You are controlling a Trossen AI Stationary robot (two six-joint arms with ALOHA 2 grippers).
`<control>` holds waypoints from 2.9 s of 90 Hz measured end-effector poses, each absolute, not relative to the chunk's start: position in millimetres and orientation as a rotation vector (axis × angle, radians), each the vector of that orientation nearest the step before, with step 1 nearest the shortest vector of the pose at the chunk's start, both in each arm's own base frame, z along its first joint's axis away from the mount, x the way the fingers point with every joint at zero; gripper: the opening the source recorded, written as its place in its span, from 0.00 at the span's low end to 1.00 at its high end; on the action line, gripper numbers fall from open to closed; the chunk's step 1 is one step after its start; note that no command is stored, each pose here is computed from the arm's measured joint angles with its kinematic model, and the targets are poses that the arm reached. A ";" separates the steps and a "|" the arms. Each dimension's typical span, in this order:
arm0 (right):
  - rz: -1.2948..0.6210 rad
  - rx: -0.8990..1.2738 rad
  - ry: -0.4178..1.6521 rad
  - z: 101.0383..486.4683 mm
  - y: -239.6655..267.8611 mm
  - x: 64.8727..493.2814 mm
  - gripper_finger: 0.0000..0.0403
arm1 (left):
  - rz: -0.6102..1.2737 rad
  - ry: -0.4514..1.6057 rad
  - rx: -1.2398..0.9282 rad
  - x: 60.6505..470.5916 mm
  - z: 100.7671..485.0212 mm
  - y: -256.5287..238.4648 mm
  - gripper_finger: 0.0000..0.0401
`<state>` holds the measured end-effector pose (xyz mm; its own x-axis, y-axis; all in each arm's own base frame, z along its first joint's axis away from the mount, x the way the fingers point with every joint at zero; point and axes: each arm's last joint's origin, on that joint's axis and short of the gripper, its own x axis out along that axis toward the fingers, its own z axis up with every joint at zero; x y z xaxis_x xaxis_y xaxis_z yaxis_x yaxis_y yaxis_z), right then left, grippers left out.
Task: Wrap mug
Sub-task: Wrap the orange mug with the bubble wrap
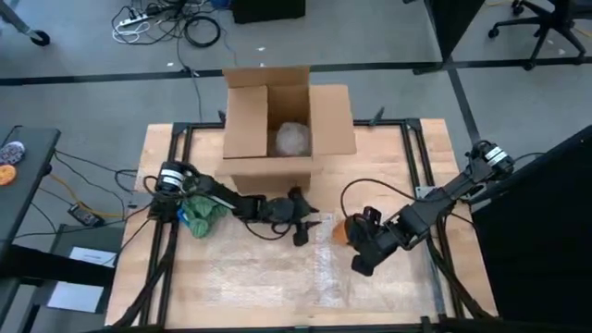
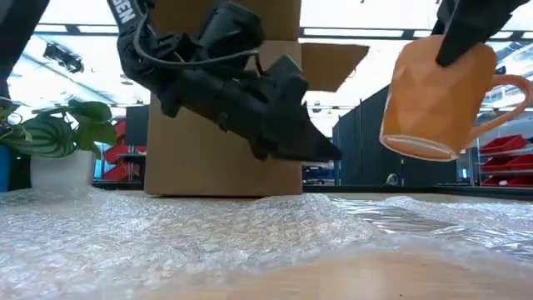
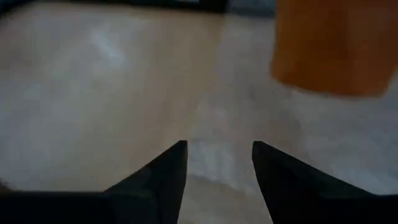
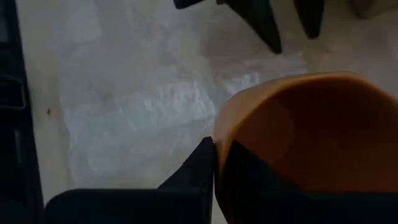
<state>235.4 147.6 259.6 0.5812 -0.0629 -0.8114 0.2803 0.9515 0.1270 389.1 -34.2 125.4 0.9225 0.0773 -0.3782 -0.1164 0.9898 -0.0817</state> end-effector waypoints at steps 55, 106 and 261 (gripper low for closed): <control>-0.156 0.334 0.960 245.4 175.2 212.0 0.00 | -0.011 0.679 -0.065 351.9 108.0 -129.1 0.42; -0.176 0.396 0.911 231.8 185.2 201.9 0.00 | 0.119 1.128 -0.109 259.1 150.6 -159.6 0.42; -0.127 -1.161 0.709 145.8 236.6 263.5 0.00 | 0.266 0.694 -0.019 307.3 114.6 -173.3 0.42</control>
